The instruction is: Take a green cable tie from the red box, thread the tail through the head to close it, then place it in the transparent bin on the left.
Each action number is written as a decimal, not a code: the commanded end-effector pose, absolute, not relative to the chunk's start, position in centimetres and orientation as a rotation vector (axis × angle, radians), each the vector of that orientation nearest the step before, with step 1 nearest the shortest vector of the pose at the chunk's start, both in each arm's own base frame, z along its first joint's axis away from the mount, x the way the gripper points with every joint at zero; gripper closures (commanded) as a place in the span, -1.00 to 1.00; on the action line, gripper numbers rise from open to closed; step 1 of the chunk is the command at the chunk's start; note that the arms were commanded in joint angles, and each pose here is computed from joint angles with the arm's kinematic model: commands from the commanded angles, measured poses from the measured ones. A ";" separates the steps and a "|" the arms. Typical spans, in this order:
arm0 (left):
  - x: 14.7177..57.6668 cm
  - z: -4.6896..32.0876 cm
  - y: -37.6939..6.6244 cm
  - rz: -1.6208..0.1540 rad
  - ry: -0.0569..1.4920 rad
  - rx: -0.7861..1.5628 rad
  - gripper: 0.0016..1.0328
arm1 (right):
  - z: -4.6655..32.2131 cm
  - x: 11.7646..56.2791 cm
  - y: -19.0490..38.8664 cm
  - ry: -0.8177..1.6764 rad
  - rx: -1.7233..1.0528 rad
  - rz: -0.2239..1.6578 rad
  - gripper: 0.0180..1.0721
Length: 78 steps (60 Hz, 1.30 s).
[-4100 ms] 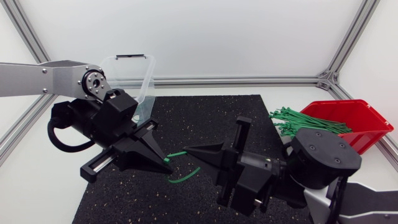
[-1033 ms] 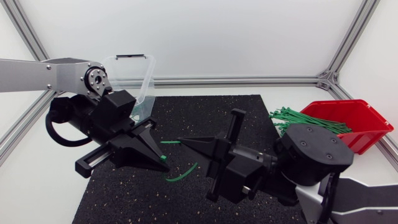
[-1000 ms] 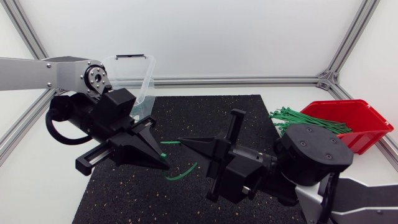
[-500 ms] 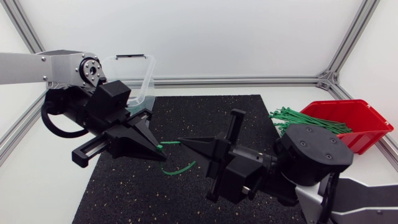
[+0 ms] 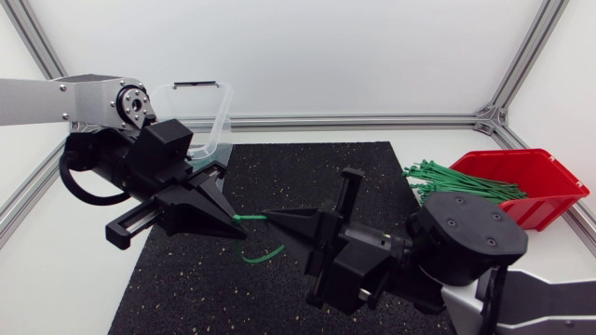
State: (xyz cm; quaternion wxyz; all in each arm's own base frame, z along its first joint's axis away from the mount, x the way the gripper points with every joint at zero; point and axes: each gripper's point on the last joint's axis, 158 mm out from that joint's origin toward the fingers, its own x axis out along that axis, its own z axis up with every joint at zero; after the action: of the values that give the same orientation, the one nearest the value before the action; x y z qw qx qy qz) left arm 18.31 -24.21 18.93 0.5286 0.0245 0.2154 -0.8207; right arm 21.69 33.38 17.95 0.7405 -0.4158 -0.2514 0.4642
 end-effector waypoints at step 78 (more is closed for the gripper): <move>16.1 18.8 -25.1 -2.033 0.534 0.047 0.94 | 18.0 21.7 33.9 -0.576 -0.945 1.009 0.89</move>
State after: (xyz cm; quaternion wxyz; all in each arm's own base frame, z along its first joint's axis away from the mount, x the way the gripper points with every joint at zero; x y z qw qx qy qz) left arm 16.79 -25.13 19.00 0.5041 0.0263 0.2193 -0.8349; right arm 21.54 33.37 17.23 0.7368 -0.4248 -0.2466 0.4646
